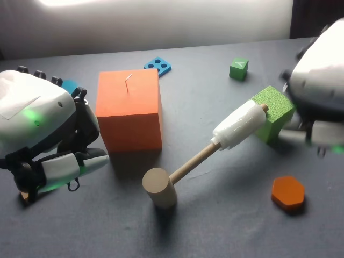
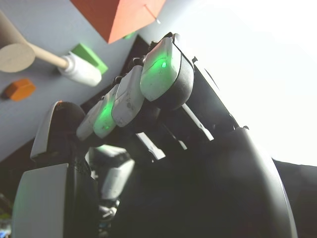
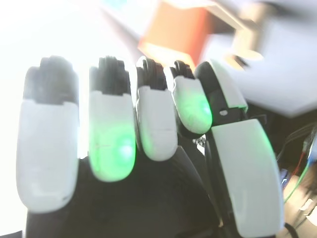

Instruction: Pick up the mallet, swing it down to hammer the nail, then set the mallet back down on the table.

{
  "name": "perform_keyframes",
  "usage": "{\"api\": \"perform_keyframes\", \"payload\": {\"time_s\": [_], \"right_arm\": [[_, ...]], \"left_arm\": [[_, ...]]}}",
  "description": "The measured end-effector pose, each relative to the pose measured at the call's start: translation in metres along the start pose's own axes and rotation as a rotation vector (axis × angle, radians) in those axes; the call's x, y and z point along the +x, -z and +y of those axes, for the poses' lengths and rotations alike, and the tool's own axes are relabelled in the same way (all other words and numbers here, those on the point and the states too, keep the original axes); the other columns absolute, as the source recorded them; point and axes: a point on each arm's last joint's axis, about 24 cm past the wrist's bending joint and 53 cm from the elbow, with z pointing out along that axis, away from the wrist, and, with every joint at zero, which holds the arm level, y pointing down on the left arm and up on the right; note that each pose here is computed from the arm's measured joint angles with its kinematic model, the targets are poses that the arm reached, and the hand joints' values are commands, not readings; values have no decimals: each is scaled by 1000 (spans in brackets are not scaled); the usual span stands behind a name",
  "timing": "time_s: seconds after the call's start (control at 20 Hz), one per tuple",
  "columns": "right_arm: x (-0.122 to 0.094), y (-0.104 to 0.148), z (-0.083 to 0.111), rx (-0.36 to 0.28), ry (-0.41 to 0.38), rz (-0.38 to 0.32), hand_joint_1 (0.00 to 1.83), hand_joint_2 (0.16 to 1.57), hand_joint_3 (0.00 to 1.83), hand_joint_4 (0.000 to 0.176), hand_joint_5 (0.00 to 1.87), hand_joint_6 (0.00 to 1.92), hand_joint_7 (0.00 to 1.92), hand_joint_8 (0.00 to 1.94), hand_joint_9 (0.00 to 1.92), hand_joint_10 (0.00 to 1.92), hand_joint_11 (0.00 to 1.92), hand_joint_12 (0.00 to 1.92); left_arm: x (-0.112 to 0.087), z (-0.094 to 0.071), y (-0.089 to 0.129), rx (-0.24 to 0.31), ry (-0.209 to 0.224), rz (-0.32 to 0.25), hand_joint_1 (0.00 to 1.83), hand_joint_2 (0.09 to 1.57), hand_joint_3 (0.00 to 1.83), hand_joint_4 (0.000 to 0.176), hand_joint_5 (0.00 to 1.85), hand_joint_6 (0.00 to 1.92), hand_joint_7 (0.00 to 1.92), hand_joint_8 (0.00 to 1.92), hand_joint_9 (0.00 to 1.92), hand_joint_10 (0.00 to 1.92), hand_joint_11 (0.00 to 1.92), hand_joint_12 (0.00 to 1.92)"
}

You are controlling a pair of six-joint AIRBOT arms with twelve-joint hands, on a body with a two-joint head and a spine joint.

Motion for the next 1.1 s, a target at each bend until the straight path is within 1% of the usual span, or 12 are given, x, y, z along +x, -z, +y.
{"api": "perform_keyframes", "payload": {"time_s": [0.05, 0.1, 0.35, 0.4, 0.5, 0.6, 0.75, 0.85, 0.9, 0.95, 1.05, 1.1], "right_arm": [[1, 0, 7, -25, 1, 1, 63, 1325, 17, 0, 240, 12, 248, 11, 224, 21, 0, 622], [1, 0, 11, -44, 1, 1, 66, 1329, 8, 0, 241, 7, 254, 8, 230, 16, 0, 634], [3, 1, 26, -108, 3, 4, 150, 1305, 0, 0, 198, 0, 224, 0, 222, 1, 0, 638], [5, 2, 25, -115, 5, 10, 228, 1279, 0, 0, 246, 8, 275, 9, 253, 7, 0, 694], [8, 2, 26, -128, 7, 17, 295, 1257, 0, 0, 242, 3, 269, 3, 244, 2, 0, 653], [9, 2, 32, -170, 15, 19, 386, 1231, 0, 0, 219, 1, 250, 2, 228, 1, 0, 619], [15, 1, 43, -265, 32, 28, 822, 1085, 0, 0, 147, 0, 143, 0, 115, 1, 0, 484], [11, 3, 45, -308, 51, -25, 1008, 991, 0, 0, 87, 0, 78, 0, 44, 0, 0, 311], [6, 3, 43, -307, 67, -59, 1069, 950, 0, 0, 88, 1, 63, 0, 26, 0, 0, 271], [8, 1, 41, -294, 66, -58, 1072, 919, 0, 0, 60, 1, 49, 0, 20, 0, 0, 230], [18, -8, 37, -256, 51, -10, 1127, 905, 0, 0, 28, 0, 23, 0, 7, 0, 0, 190], [29, -15, 36, -234, 26, 36, 1132, 899, 0, 0, 15, 0, 10, 0, 1, 0, 0, 171]], "left_arm": [[1, 0, 0, 1, -2, 4, 0, 1253, 43, 0, 42, 3, 31, 2, 23, 3, 0, 95], [2, 3, 0, -6, 0, 11, 0, 1264, 20, 0, 37, 0, 20, 1, 17, 0, 0, 71], [2, 4, 0, -8, -2, 11, 0, 1271, 5, 0, 29, 3, 23, 2, 23, 2, 0, 78], [4, 7, 0, -15, 1, 21, 0, 1278, 2, 0, 65, 3, 64, 3, 58, 3, 0, 147], [3, 7, 0, -14, -1, 23, 0, 1282, 2, 0, 73, 3, 73, 3, 68, 4, 0, 168], [4, 6, -1, 7, -9, 39, 0, 1274, 0, 0, 72, 1, 63, 2, 66, 2, 0, 170], [8, 6, -3, 49, -10, 84, 0, 1279, 1, 0, 84, 3, 70, 3, 73, 3, 0, 196], [12, 8, -3, 66, -19, 112, 0, 1276, 0, 0, 81, 1, 73, 3, 78, 4, 0, 194], [14, 8, -3, 76, -21, 126, 0, 1275, 0, 0, 84, 1, 74, 3, 80, 4, 0, 209], [16, 12, -3, 80, -19, 142, 0, 1280, 2, 0, 87, 2, 80, 4, 83, 4, 0, 208], [17, 16, -4, 93, -26, 165, 0, 1287, 3, 0, 96, 2, 93, 4, 93, 3, 0, 213], [17, 18, -4, 102, -34, 174, 0, 1290, 2, 0, 112, 4, 107, 4, 108, 5, 0, 253]]}}
